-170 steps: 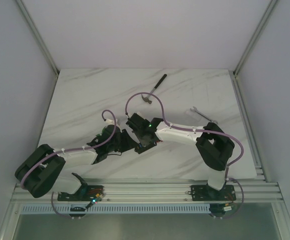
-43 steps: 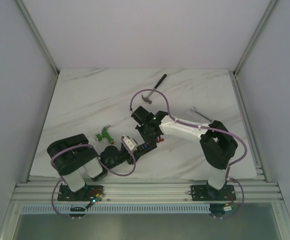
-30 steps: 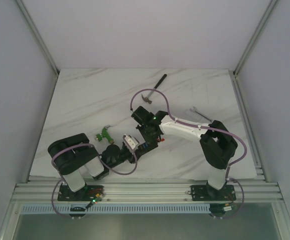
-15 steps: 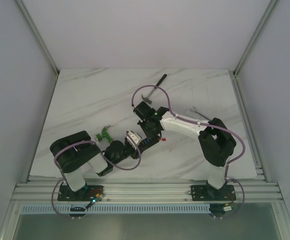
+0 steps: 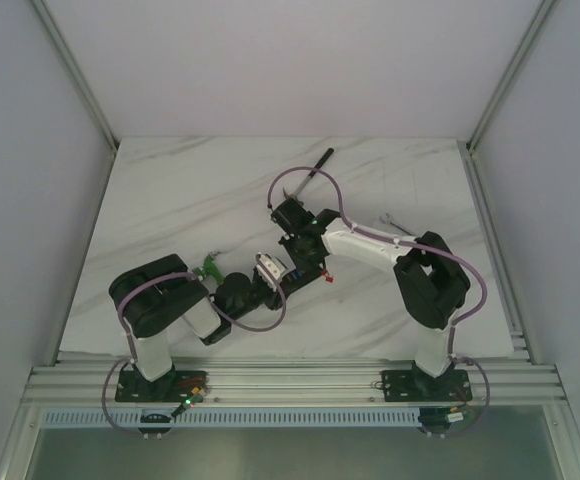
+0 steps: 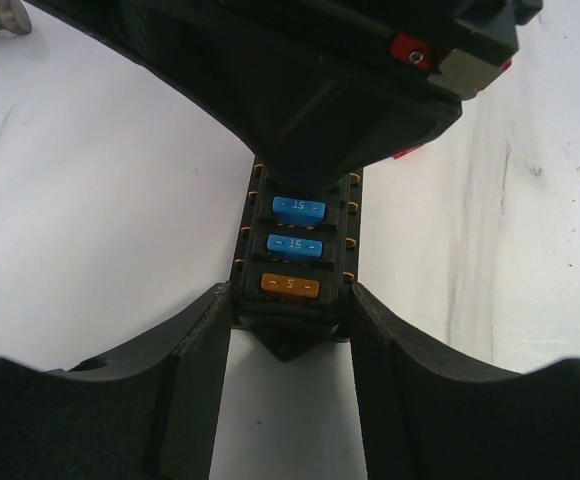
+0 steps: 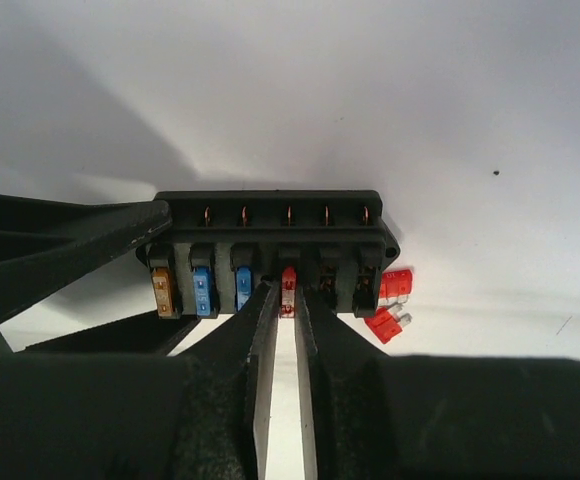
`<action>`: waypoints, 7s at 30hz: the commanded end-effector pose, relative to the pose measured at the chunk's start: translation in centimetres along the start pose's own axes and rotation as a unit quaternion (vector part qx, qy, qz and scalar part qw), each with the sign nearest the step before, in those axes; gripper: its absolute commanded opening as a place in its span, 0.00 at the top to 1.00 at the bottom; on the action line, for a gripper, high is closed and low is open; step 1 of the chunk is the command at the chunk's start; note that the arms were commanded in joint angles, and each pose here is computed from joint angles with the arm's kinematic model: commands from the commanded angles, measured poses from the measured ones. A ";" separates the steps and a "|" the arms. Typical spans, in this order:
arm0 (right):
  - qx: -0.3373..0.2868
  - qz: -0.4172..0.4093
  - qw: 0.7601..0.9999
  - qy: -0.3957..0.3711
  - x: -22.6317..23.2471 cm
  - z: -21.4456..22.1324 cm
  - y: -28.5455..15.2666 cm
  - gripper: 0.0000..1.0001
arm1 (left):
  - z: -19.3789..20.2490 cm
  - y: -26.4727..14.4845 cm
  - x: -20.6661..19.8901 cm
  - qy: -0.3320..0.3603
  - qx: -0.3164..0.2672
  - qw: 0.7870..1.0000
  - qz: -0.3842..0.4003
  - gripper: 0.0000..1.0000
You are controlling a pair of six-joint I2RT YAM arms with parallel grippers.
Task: Snap on the fuse box
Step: Adjust the fuse in the fuse box base.
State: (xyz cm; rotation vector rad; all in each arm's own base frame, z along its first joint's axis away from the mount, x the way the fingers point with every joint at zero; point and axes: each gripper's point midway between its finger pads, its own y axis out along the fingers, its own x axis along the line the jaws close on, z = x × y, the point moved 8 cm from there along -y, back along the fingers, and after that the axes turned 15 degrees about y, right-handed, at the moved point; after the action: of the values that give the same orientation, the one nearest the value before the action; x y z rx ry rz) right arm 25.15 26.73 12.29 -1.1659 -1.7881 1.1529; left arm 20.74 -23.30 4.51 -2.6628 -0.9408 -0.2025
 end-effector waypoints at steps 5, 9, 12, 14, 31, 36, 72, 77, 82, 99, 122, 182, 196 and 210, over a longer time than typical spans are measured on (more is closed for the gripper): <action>0.008 -0.003 1.000 -0.005 0.2 -0.7 0.2 0.84 | 0.4 0.4 0.3 0.012 -0.003 1.000 0.008 0.53; -0.003 -0.010 1.000 -0.004 0.4 -1.2 -0.4 0.76 | 0.4 0.4 0.3 0.012 -0.001 1.000 0.011 0.53; -0.018 -0.015 1.000 -0.001 0.5 -1.7 -0.9 0.75 | 0.4 0.4 0.3 0.012 -0.001 1.000 0.012 0.53; -0.022 -0.016 1.000 0.002 0.5 -2.0 -1.0 0.75 | 0.4 0.3 0.2 0.012 0.000 1.000 0.013 0.53; 0.030 -0.002 1.000 -0.006 -0.2 -0.4 0.1 0.91 | 0.4 0.4 0.4 0.008 0.003 1.000 0.008 0.53; 0.066 0.012 0.998 -0.012 -0.7 0.9 0.8 1.00 | 0.4 0.3 0.5 -0.001 0.004 1.000 0.005 0.53; 0.264 0.061 0.960 -0.073 -2.9 10.3 8.2 1.00 | 1.0 0.4 1.0 -0.018 0.016 1.000 -0.006 0.55; 0.295 0.064 0.950 -0.076 -3.3 11.8 9.5 1.00 | 1.0 0.4 1.1 -0.018 0.018 1.000 -0.011 0.55; 0.266 0.052 0.960 -0.068 -2.7 10.7 9.0 1.00 | 1.3 0.2 1.1 -0.016 0.027 0.999 -0.012 0.55; 0.018 -0.020 1.000 0.003 0.5 -0.9 -1.7 0.81 | 1.5 -0.1 1.0 -0.002 0.040 0.999 -0.002 0.55; 0.107 0.014 0.994 -0.031 -1.1 2.4 2.1 1.00 | 1.7 0.2 0.8 -0.005 0.043 0.999 0.006 0.55; 0.044 -0.026 0.998 0.026 -1.4 0.0 0.9 0.91 | 1.8 0.0 0.8 -0.003 0.047 0.999 0.006 0.52; 0.149 0.046 0.988 -0.002 -2.9 4.1 3.9 1.00 | 1.8 0.1 0.8 -0.002 0.048 0.999 0.006 0.53; 0.264 0.094 0.959 -0.030 -4.3 10.4 9.2 1.00 | 2.2 0.0 0.8 -0.004 0.052 0.999 0.005 0.52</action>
State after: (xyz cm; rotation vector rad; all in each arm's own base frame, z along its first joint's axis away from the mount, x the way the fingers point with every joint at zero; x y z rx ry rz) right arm 25.97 26.62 11.74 -1.1109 -1.7531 1.1822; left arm 21.62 -23.10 4.44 -2.6655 -0.9327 -0.1656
